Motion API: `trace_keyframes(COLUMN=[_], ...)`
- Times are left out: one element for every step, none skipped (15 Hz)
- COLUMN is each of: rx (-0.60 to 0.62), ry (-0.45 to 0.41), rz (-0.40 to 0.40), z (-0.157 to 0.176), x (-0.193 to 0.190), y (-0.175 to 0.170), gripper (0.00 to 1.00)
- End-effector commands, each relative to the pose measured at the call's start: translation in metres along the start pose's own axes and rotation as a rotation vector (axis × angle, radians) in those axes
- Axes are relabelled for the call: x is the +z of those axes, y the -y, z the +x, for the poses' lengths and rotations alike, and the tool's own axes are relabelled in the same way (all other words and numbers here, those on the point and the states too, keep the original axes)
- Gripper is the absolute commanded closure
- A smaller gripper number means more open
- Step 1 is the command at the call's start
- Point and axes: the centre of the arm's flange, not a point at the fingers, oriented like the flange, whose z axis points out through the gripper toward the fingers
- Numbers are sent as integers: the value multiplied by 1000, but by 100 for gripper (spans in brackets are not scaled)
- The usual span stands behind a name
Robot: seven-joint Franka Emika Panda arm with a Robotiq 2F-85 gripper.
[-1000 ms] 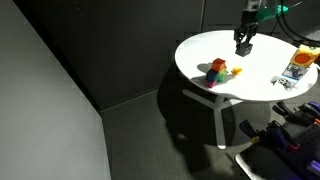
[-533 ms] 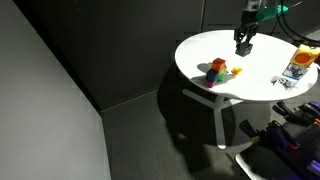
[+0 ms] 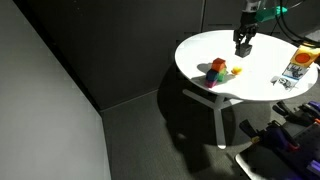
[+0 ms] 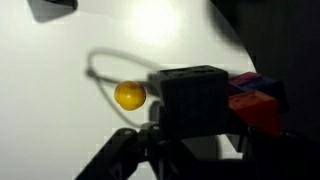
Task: Put the grey block on the orange block
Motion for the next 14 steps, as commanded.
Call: trace_keyframes(rx=[-21,-26,-31,-35,-41,-45,-49,-57,-63,-67,-71,-77,-82,-88], ry=[-9,-9,-12,-13,-16,-17,-20,-22,-24,-24,-23,-23,-21,-21], rz=[5,8,10,12,11,12,11,12,14,13,11,8,7,6], z=[4,5,5,5,5,6,7,8,9,10,11,12,12,13], x=[-4,-5,-6,-8,-8,-9,-9,-8,-8,-7,-6,-5,-4,-3], y=[10,13,15,18,21,24,26,29,32,35,37,40,44,47], gripper=[66,66,66,66,66,66,66,66,66,66,66,66,66,66])
